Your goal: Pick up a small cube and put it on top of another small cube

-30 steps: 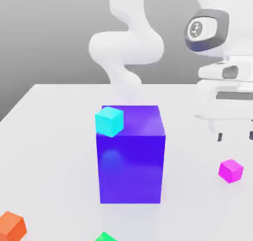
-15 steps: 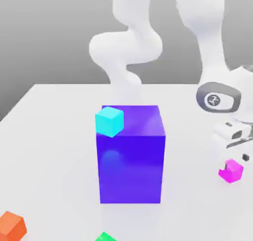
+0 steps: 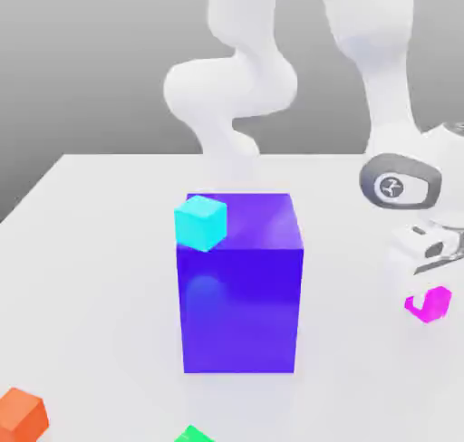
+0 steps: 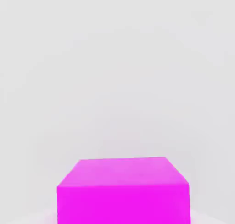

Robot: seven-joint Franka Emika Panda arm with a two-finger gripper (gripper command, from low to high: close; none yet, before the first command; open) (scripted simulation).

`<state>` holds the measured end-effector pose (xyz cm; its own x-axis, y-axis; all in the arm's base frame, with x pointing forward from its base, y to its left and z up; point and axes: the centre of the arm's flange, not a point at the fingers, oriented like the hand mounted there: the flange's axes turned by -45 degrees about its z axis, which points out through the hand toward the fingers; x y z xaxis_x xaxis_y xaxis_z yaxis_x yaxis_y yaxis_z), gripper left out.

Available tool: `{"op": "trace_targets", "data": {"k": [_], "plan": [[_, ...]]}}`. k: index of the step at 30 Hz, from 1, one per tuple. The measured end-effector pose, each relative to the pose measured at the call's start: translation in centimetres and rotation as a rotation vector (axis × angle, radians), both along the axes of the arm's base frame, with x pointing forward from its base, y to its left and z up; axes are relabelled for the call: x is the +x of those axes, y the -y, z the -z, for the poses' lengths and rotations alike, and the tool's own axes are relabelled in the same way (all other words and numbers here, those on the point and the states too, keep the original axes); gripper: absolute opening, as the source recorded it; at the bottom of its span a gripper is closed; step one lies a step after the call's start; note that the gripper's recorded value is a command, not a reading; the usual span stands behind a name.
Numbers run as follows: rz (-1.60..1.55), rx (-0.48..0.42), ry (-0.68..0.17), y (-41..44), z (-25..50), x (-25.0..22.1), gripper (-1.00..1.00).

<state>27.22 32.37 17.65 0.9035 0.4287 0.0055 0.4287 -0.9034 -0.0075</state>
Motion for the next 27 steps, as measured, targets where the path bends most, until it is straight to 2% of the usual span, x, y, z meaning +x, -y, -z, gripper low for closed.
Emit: {"op": "trace_targets", "data": {"k": [2,8,11,15,18,19,27], "plan": [[0.009,-0.006,0.0,0.3,-1.2,0.3,-1.0],[0.459,-0.012,0.0,10.8,-3.4,14.7,-1.0],[0.67,-0.011,-0.002,18.1,-4.4,19.9,-1.0],[0.912,-0.007,-0.004,27.9,-5.4,24.0,-1.0],[1.076,-0.004,-0.006,34.9,-2.6,26.3,-1.0],[1.099,-0.005,-0.006,35.9,-1.2,26.6,1.0],[1.12,-0.007,-0.006,36.9,-2.0,26.8,1.0]]}}
